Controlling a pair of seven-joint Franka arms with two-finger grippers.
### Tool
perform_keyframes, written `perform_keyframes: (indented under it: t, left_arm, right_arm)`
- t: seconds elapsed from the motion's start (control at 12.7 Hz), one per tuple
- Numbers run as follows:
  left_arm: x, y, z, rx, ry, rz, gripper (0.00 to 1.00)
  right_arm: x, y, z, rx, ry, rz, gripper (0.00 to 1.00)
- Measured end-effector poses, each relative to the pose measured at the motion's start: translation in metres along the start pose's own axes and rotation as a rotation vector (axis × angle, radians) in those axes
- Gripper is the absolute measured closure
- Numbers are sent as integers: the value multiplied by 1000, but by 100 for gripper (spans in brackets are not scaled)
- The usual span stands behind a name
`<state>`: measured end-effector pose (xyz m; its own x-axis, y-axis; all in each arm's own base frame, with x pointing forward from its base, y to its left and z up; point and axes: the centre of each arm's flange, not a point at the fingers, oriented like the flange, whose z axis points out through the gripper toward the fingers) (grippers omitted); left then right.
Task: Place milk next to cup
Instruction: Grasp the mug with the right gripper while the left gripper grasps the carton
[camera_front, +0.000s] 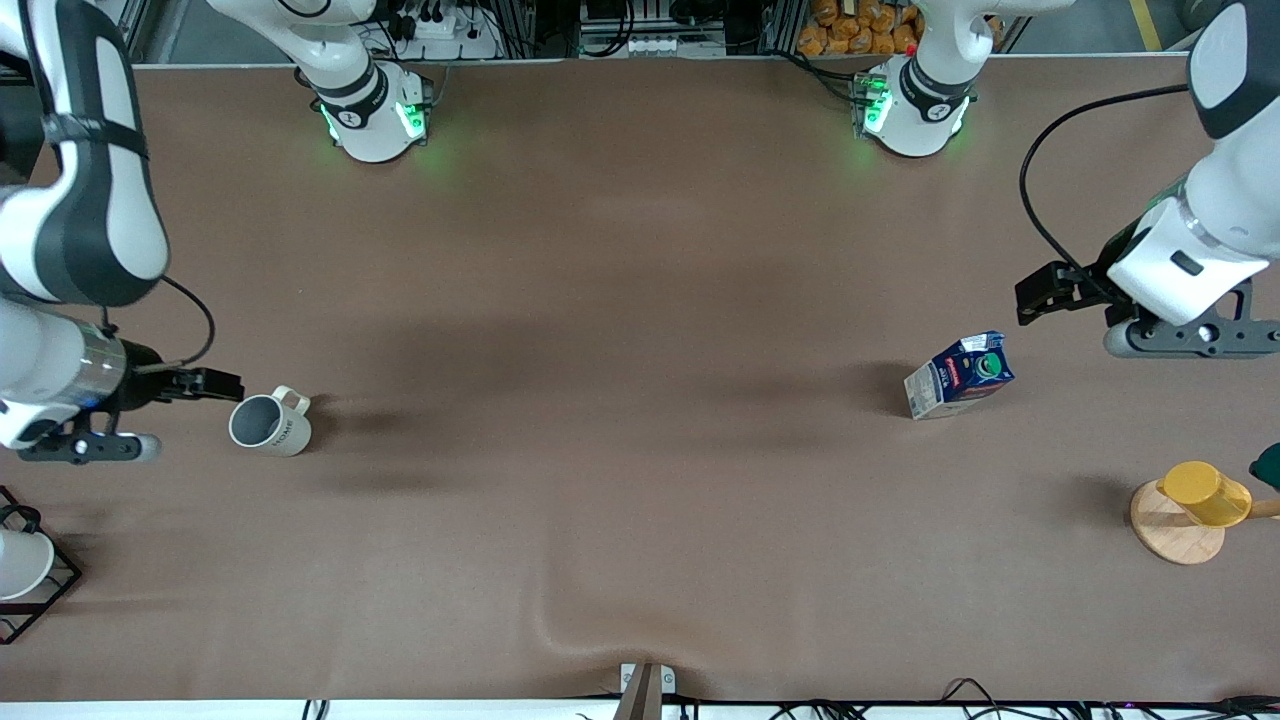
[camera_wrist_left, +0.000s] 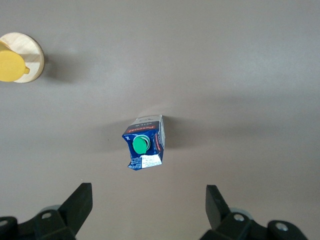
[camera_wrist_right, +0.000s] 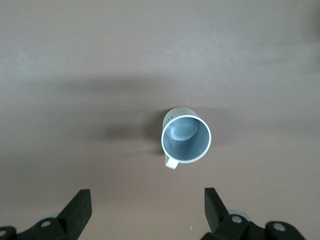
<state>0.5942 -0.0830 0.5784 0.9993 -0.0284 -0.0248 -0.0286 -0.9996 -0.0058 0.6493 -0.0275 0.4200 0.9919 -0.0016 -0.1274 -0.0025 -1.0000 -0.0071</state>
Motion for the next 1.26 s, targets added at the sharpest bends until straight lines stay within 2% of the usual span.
perform_keyframes:
  t: [0.55,0.95,1.26]
  left_arm:
    - [1,-2,-3,-1,6,-6,0]
    - [3,-7,-1,0,3,-17,0]
    - [3,-5,0,0,2,-29,0]
  right_arm:
    - [-2,7,73,0,33,10,0]
    - [-7,7,123,4,-20,11,0]
    - [2,12,169,6,-34,18,0]
